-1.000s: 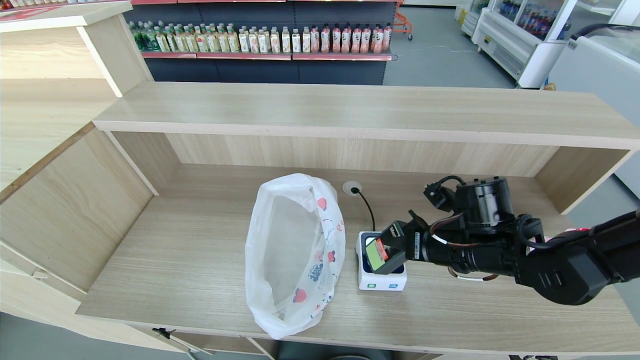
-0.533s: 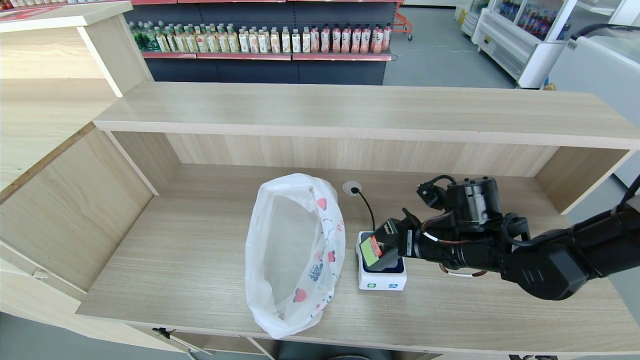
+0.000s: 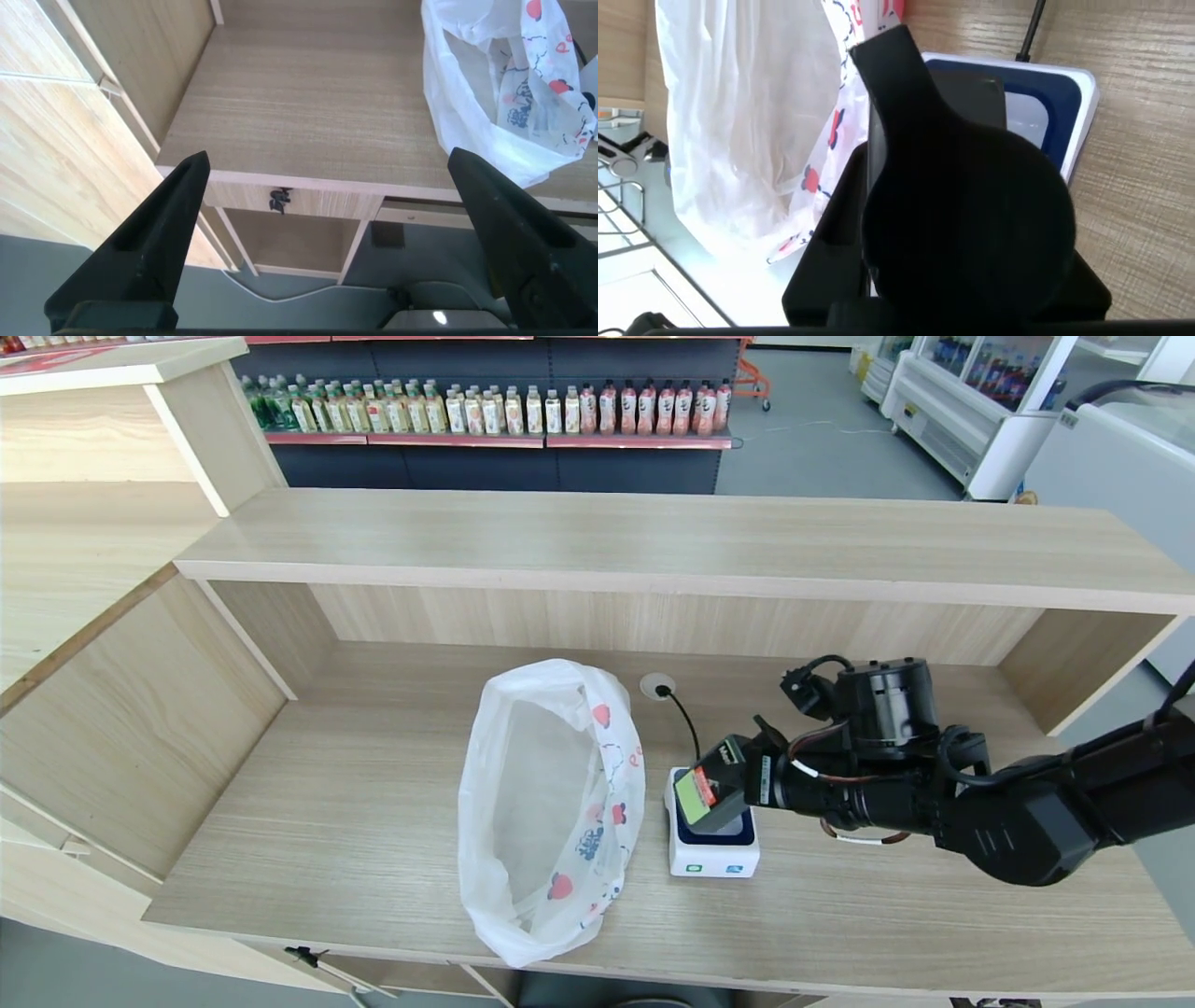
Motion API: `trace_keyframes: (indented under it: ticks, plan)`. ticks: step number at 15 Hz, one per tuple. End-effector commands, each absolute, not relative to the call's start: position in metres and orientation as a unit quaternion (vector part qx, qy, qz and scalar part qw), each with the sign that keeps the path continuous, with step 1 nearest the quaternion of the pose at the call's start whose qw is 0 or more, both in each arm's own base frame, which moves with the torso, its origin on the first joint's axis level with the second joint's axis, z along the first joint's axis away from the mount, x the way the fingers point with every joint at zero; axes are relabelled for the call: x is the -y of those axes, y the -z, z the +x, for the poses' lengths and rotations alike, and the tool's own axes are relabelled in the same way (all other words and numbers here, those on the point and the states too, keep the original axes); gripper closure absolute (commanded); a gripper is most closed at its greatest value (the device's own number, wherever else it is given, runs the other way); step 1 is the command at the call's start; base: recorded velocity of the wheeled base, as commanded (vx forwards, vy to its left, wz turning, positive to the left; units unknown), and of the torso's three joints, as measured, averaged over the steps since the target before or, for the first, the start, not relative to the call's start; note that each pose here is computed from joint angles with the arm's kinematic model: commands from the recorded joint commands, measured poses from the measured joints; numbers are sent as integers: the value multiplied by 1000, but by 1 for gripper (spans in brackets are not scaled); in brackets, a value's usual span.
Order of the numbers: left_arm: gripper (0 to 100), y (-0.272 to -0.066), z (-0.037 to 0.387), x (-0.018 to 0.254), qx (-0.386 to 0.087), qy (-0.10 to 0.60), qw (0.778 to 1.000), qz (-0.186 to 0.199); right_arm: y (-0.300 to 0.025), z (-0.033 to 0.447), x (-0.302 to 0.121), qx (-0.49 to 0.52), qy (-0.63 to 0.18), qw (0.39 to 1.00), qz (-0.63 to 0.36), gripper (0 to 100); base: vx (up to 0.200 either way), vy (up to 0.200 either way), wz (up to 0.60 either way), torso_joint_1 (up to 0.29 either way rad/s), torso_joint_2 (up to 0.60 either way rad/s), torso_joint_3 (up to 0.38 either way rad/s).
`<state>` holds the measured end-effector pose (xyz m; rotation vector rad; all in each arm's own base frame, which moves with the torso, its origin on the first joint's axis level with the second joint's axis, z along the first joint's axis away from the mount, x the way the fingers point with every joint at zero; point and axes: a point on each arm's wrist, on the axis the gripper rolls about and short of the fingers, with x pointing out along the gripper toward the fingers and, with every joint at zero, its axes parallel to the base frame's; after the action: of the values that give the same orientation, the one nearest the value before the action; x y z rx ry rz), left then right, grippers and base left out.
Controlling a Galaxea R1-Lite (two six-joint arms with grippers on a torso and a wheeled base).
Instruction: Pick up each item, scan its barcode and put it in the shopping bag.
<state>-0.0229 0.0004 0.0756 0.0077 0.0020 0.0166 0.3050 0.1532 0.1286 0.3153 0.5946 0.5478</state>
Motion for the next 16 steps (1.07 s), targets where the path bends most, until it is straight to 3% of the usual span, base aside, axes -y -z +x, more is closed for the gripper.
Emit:
trace_keyframes:
  ticks: [1, 2, 4, 6, 14, 16]
  plan:
    - [0, -76, -23, 0, -1, -8, 1000, 4, -180, 291, -138, -209, -279, 925, 153, 100, 0, 0, 0, 0, 0, 0]
    - [0, -76, -23, 0, -1, -8, 1000, 4, -193, 284, -126, -176, -279, 938, 107, 100, 0, 0, 0, 0, 0, 0]
    - [0, -75, -23, 0, -2, -8, 1000, 4, -187, 282, -85, -153, -237, 959, -42, 100, 0, 0, 0, 0, 0, 0]
    - [0, -75, -23, 0, -2, -8, 1000, 4, -186, 272, -64, -134, -194, 964, -122, 100, 0, 0, 0, 0, 0, 0]
    - [0, -76, -23, 0, -1, -8, 1000, 4, -187, 236, -58, -132, -190, 966, -116, 100, 0, 0, 0, 0, 0, 0]
    - [0, -76, -23, 0, -1, -8, 1000, 4, -188, 237, -58, -134, -188, 968, -99, 100, -200, 200, 0, 2, 7, 0]
